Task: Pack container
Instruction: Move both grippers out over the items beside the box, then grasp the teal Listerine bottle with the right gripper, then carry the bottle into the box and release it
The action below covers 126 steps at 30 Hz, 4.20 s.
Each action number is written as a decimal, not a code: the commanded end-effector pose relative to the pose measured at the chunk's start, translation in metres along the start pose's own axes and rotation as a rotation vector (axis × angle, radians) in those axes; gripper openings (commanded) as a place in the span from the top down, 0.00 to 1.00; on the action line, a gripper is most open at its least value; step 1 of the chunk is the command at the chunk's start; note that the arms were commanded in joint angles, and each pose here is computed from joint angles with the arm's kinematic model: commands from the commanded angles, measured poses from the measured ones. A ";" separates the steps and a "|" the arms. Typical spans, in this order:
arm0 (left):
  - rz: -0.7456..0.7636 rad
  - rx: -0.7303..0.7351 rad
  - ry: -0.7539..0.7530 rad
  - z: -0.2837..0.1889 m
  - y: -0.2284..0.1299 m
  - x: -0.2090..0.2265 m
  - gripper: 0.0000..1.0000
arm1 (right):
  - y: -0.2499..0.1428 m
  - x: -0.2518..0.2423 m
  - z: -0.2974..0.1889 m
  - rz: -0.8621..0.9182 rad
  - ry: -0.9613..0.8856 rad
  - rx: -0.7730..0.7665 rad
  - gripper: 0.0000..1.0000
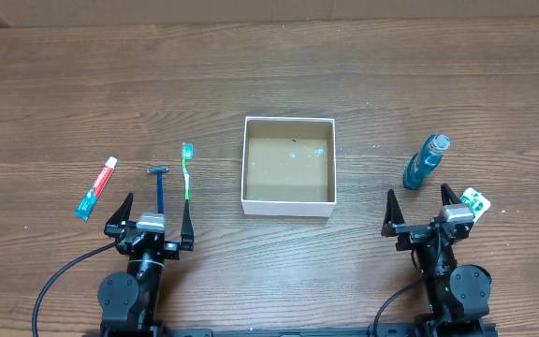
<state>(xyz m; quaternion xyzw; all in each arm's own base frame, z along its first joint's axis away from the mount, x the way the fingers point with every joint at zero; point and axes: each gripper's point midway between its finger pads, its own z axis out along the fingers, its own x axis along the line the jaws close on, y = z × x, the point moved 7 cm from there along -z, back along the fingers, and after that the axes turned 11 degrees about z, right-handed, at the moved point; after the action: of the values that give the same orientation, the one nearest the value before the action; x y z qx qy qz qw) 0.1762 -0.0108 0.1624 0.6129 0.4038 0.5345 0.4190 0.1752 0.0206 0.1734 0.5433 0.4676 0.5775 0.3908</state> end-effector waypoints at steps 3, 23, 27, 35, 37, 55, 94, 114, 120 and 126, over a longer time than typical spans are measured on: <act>-0.139 0.005 0.000 -0.002 0.005 0.001 0.00 | -0.002 -0.001 0.000 0.081 -0.001 -0.005 0.00; -0.273 0.588 -0.125 0.025 0.137 0.046 0.00 | 0.132 0.030 0.056 0.186 -0.262 0.543 0.00; -0.280 0.688 -0.179 0.031 0.146 0.046 0.00 | 0.153 0.027 0.080 0.199 -0.359 0.734 0.00; -0.280 0.713 -0.183 0.033 0.147 0.047 0.00 | 0.155 -0.005 0.103 0.309 -0.502 0.812 0.00; -0.280 0.713 -0.182 0.033 0.147 0.047 0.00 | 0.146 -0.019 0.109 0.337 -0.543 0.852 0.00; -0.281 0.712 -0.182 0.033 0.147 0.047 0.00 | 0.074 -0.053 0.146 0.334 -0.644 1.121 0.10; -0.280 0.712 -0.182 0.033 0.147 0.047 0.00 | 0.114 -0.027 0.144 0.283 -0.572 1.064 0.96; -0.281 0.712 -0.182 0.033 0.147 0.047 0.00 | 0.128 0.154 0.147 0.008 -0.083 1.044 0.96; -0.280 0.712 -0.182 0.033 0.147 0.047 0.00 | 0.080 0.150 0.182 0.027 -0.193 1.131 0.96; -0.280 0.712 -0.182 0.033 0.147 0.047 0.00 | 0.054 0.145 0.202 0.033 -0.266 1.140 0.96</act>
<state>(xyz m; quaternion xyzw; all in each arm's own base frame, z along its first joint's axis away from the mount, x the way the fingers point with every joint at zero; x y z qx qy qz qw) 0.2204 -0.0142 0.3032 0.7063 0.6105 0.2371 0.2689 0.3570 0.1707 0.2474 0.7353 0.6583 0.1475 0.0655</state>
